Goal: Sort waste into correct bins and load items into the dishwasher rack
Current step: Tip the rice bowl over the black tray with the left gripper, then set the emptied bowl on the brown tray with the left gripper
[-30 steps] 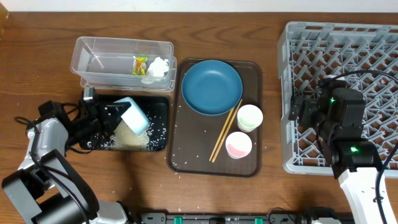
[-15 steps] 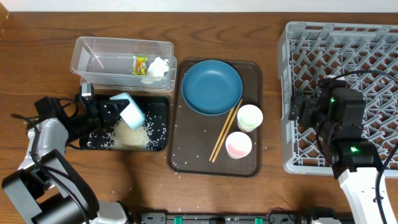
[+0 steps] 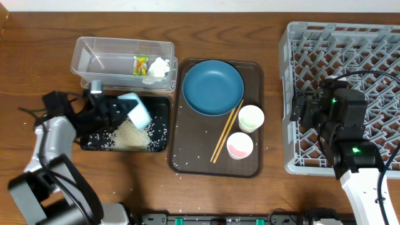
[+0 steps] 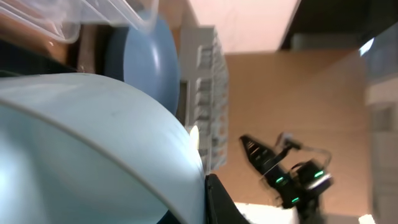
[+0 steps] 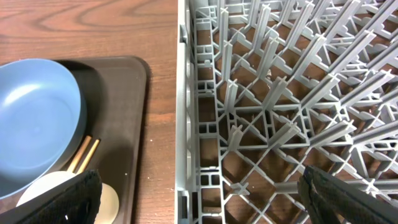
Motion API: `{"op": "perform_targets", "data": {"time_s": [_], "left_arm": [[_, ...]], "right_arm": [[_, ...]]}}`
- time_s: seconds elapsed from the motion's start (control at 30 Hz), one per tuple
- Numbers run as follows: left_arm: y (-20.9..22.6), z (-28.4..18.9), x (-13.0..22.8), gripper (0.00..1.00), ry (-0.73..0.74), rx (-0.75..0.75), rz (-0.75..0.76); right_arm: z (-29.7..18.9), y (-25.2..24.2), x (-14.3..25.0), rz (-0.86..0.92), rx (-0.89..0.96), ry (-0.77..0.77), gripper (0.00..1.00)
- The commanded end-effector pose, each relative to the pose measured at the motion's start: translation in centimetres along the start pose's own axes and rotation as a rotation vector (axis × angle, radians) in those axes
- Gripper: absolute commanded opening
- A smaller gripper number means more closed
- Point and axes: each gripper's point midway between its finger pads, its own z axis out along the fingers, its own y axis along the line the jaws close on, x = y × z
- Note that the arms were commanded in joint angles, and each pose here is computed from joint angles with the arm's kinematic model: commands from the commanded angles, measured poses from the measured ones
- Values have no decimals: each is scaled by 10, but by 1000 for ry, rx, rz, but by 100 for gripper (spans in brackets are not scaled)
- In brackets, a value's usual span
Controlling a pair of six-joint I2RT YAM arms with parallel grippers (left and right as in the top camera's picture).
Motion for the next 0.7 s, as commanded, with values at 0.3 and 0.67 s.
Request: {"op": "perform_targets", "data": {"time_s": [0.3,0.67], "left_arm": [[8,96,90,6,335,-531,556],[53,149,135,9,505,-766,825]], "right_arm": [[-3,3,-8,-10,-3,-20,99],[-3,3,-8,-10,-3,-19,99]]}}
